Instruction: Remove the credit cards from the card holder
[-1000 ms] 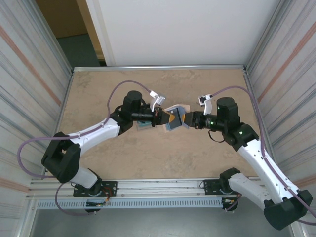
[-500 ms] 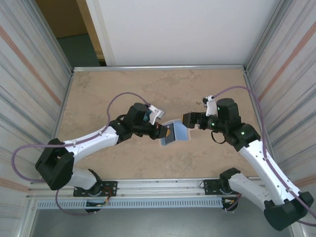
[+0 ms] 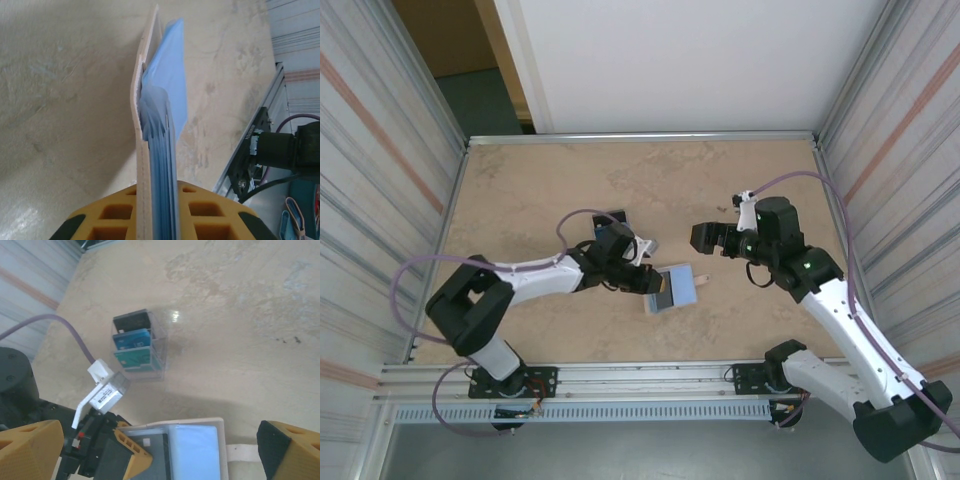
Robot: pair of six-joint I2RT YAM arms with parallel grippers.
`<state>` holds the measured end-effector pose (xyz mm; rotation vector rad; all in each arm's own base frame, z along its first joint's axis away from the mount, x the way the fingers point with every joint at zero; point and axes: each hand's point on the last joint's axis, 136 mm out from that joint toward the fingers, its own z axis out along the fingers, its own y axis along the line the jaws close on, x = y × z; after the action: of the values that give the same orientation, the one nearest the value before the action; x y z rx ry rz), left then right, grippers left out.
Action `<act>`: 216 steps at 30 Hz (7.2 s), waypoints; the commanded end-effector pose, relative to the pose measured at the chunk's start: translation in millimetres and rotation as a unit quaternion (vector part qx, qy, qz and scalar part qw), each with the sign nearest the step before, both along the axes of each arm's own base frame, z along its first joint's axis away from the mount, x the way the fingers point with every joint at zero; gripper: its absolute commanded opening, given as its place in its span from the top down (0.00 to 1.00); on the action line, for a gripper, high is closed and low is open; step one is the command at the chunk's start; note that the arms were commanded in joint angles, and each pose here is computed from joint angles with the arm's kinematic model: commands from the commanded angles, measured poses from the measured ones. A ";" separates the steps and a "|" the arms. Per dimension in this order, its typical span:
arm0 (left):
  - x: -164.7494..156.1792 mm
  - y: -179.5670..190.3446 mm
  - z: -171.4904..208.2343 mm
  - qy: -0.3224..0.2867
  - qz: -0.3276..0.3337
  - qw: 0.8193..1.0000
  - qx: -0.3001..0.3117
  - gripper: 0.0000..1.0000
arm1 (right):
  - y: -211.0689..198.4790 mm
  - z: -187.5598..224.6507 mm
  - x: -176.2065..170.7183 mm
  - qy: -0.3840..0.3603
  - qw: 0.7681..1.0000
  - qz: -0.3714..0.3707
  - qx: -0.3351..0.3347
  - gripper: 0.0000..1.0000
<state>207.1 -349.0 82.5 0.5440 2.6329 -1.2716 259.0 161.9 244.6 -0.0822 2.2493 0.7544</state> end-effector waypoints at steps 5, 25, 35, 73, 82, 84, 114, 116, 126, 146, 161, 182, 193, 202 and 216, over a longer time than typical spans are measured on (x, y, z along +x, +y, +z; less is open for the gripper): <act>9.2 -16.8 -3.1 0.026 0.001 0.999 -0.025 0.97 | -17.6 -13.8 -0.5 0.025 0.998 -0.054 -0.017 0.01; 26.0 14.5 -27.4 0.002 0.007 0.998 0.068 0.54 | -19.3 -23.8 7.4 0.036 0.997 -0.071 -0.026 0.01; 30.7 46.0 -18.6 -0.042 0.071 0.989 0.120 0.31 | -27.2 -27.2 5.5 0.044 0.994 -0.091 -0.034 0.01; 36.5 45.8 -48.2 -0.115 0.222 0.956 0.154 0.54 | 77.2 -158.1 -33.8 0.285 0.952 0.112 0.013 0.69; 37.3 49.8 -54.9 -0.111 0.220 0.955 0.164 0.67 | 85.4 -196.1 -30.1 0.332 0.937 0.106 0.003 0.77; 35.8 51.2 -55.3 -0.109 0.219 0.955 0.168 0.67 | 84.3 -202.1 -30.8 0.339 0.935 0.100 0.003 0.79; 23.9 57.0 -57.8 -0.108 0.208 0.953 0.192 0.64 | 85.7 -228.1 -40.8 0.371 0.925 0.083 0.032 0.88; 22.3 58.1 -59.2 -0.107 0.205 0.953 0.196 0.66 | 87.5 -229.2 -41.3 0.373 0.923 0.085 0.039 0.89; 17.6 59.3 -64.2 -0.098 0.195 0.953 0.210 0.69 | 101.5 -214.2 -38.9 0.368 0.916 0.113 0.114 0.90; 12.3 59.1 -60.8 -0.099 0.193 0.951 0.219 0.69 | 100.0 -202.3 -31.1 0.349 0.920 0.114 0.134 0.89; 14.0 61.5 -59.7 -0.105 0.194 0.949 0.225 0.69 | 93.9 -201.6 -30.4 0.342 0.927 0.107 0.111 0.85; 14.7 61.7 -61.3 -0.104 0.193 0.947 0.233 0.70 | 97.7 -204.8 -30.2 0.343 0.925 0.114 0.120 0.99; 17.3 66.4 -62.8 -0.104 0.202 0.944 0.241 0.77 | 82.2 -217.8 -28.2 0.345 0.930 0.092 0.091 1.00; 18.7 68.9 -62.3 -0.106 0.205 0.942 0.244 0.80 | 75.9 -224.1 -26.9 0.347 0.931 0.091 0.068 1.00; 25.9 65.4 -52.7 -0.127 0.196 0.943 0.238 0.82 | 62.5 -228.4 -22.6 0.339 0.937 0.086 0.013 1.00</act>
<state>227.1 -286.1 23.9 0.1755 2.6516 -0.4598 235.4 233.1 22.6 0.0130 2.8770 1.1083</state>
